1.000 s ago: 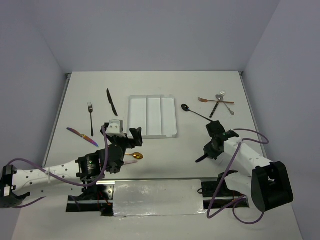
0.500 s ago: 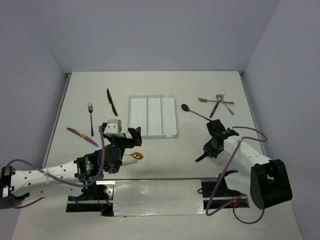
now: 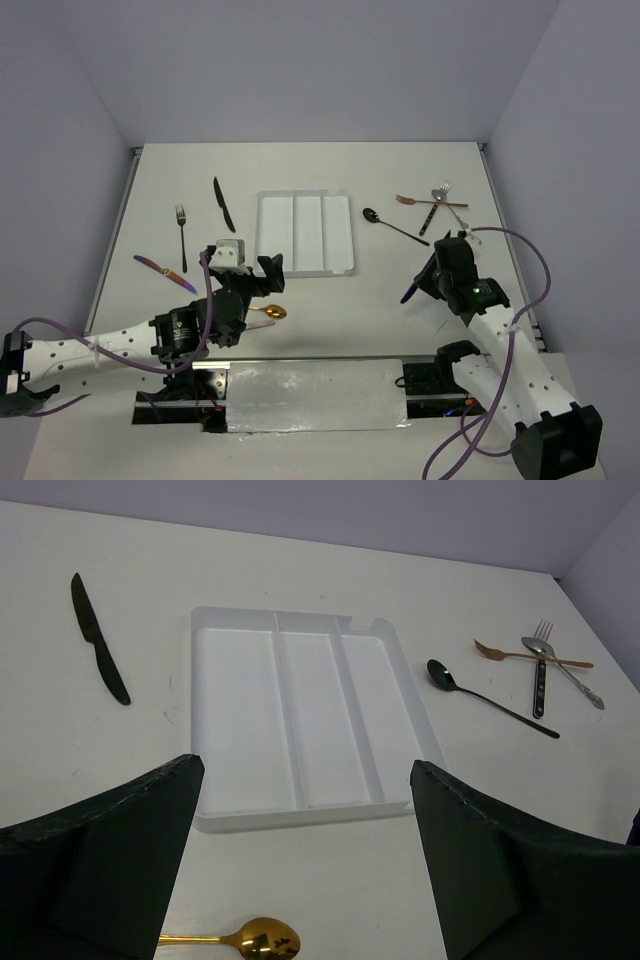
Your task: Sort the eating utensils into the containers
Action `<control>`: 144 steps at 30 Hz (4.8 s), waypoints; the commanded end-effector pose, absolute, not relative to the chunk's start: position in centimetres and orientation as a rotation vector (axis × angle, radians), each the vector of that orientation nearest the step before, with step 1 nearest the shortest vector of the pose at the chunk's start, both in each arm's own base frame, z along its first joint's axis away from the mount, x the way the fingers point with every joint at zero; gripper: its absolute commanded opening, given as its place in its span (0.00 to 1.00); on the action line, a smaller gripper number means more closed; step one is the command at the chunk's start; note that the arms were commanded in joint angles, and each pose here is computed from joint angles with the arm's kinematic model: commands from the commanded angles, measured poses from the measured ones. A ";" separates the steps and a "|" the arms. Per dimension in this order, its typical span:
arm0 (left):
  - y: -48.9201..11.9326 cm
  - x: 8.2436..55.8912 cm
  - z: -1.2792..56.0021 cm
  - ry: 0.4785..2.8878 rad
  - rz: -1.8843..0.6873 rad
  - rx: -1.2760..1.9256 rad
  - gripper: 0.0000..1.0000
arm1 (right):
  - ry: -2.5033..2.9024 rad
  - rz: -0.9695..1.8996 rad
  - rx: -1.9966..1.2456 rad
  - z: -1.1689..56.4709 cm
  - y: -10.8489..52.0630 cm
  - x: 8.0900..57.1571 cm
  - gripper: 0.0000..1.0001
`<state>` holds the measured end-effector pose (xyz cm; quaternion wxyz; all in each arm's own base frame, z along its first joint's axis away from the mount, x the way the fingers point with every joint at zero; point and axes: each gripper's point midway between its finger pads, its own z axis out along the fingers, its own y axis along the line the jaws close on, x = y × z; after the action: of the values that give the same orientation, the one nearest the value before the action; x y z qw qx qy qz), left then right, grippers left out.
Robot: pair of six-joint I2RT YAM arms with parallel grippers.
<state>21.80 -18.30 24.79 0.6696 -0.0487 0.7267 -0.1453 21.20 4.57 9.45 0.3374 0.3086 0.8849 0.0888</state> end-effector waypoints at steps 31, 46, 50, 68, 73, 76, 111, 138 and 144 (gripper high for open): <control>-18.6 21.8 26.2 1.604 -0.382 -0.144 0.97 | 2.455 0.070 -0.333 12.2 23.7 40.6 0.00; -18.5 21.9 26.1 1.606 -0.368 -0.145 0.97 | 2.555 -0.003 -0.195 7.6 23.3 41.3 0.00; -18.6 21.9 26.0 1.606 -0.373 -0.142 0.97 | 2.582 0.018 -0.172 6.8 23.7 41.0 0.00; -18.7 21.9 26.1 1.607 -0.369 -0.139 0.97 | 2.657 0.003 -0.138 5.3 23.2 39.9 0.00; -18.7 21.9 26.1 1.606 -0.369 -0.141 0.97 | 2.683 0.050 -0.130 5.4 23.5 38.9 0.00; -18.6 22.0 26.0 1.607 -0.359 -0.139 0.97 | 2.705 0.027 -0.120 5.1 23.1 38.4 0.00; -18.8 22.1 25.9 1.605 -0.347 -0.133 0.97 | 2.539 0.102 -0.180 11.8 23.3 38.6 0.44; -17.6 22.9 25.3 1.612 -0.307 -0.303 0.95 | 2.162 0.491 -0.371 21.0 17.9 39.0 0.53; -18.3 22.7 25.3 1.625 -0.370 -0.286 0.95 | 2.354 0.058 -0.642 13.9 11.6 40.1 0.50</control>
<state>22.60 -17.73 23.27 0.6634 -0.1014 0.7315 -0.1208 40.71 11.95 16.40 0.3890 -0.1390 0.9077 0.0730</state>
